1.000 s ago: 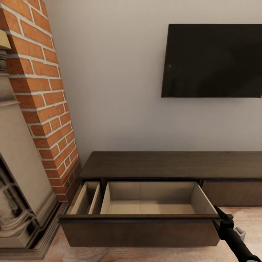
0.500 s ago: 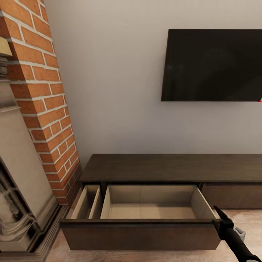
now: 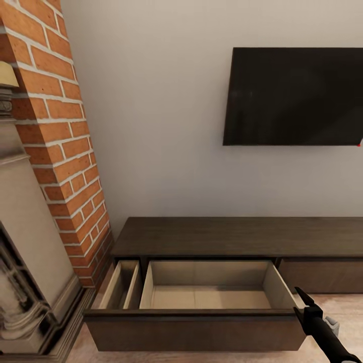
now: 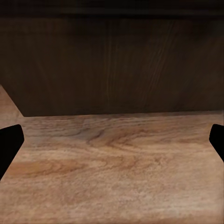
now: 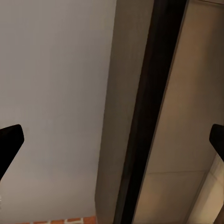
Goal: Place each of the two pumpkins and all three candles from the living room inside a cabinet in the living room (use any cabinet), then make sure every cabinet is closed, and position the cauldron so it is next to a table in the living room.
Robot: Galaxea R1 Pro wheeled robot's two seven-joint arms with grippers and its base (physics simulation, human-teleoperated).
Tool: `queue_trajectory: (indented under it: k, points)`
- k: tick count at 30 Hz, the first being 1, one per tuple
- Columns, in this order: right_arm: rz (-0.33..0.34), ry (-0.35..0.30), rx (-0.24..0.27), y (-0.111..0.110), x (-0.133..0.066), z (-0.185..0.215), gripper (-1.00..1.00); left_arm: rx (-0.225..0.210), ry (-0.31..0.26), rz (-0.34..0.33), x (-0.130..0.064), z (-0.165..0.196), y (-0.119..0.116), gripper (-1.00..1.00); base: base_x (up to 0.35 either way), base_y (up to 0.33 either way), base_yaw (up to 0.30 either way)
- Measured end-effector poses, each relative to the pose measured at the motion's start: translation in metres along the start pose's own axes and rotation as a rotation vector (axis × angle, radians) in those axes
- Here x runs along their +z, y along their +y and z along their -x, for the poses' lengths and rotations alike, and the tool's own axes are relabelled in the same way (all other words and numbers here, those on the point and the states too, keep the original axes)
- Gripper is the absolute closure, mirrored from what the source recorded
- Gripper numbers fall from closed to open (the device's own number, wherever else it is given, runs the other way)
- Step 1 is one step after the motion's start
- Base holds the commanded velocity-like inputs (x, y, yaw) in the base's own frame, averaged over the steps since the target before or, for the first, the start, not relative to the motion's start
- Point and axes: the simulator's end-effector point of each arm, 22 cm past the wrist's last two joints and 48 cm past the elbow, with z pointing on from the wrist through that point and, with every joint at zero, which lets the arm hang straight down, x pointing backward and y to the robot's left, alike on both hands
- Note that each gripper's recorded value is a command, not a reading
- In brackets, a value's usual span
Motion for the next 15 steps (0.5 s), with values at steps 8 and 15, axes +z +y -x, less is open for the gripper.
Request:
queue_trajectory:
  k: [8, 15]
  points:
    - [-0.052, -0.003, 0.010, 0.005, -0.001, 0.002, -1.00, 0.000, 0.001, 0.000, -0.007, 0.016, -0.001, -1.00, 0.000, 0.000, 0.000]
    - [-0.063, -0.001, 0.009, 0.017, -0.001, 0.004, -1.00, 0.000, 0.001, 0.000, -0.012, 0.029, -0.001, -1.00, 0.000, 0.000, 0.000]
